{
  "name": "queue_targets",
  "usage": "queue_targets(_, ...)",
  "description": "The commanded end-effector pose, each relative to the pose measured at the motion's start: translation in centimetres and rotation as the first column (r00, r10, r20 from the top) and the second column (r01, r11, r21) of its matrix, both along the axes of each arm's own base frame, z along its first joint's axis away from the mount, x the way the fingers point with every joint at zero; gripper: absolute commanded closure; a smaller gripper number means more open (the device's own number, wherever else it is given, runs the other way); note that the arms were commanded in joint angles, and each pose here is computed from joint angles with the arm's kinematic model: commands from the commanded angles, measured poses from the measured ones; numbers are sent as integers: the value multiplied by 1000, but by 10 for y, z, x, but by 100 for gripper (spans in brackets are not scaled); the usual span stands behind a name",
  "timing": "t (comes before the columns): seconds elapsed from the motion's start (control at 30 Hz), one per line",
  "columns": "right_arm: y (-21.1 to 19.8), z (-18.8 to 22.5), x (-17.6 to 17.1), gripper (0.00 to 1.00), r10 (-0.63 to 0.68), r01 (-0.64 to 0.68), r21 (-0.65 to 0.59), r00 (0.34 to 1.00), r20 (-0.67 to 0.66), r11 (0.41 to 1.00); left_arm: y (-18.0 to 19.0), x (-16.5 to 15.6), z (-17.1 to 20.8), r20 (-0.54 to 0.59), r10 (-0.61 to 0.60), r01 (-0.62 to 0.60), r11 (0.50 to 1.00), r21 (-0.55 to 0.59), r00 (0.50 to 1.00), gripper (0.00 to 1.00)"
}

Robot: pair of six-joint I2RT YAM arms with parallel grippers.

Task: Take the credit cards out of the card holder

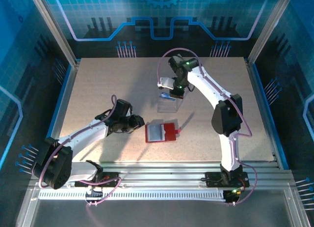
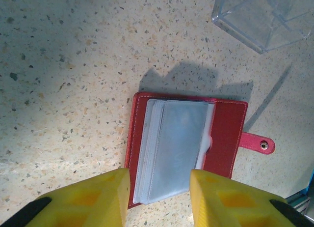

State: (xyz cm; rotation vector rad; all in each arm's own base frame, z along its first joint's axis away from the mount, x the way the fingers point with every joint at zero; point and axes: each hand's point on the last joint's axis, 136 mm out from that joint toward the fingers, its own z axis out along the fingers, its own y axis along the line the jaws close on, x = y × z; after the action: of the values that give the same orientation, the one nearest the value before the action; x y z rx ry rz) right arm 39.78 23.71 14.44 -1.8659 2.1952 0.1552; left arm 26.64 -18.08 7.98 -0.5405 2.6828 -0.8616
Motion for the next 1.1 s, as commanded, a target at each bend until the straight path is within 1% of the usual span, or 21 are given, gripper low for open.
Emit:
queue_targets(0.0,-8,-4,-13,100,53,-57,-33,994,-99,998,6,-2,0,-5,19,-19,1000,11,1000,62)
queue_targets(0.27,0,-15,-13,100,76,-80,-18,986,-150,997,7,-1,3,1,24,-24,1000,13,1000,62)
queue_targets(0.5,1,-34,-11,100,73,-81,-39,980,-184,996,10,-2,2,4,33,-33,999,17,999,62)
queue_targets(0.63,3,-37,-10,100,73,-81,-34,979,-188,996,11,-3,2,3,36,-36,999,16,999,62)
queue_targets(0.7,3,-50,-10,100,69,-80,-46,974,-217,996,12,-3,2,7,41,-41,999,18,999,62)
queue_targets(1.07,5,-66,-26,100,67,-84,-48,954,-292,995,16,-6,0,4,48,-48,999,18,999,62)
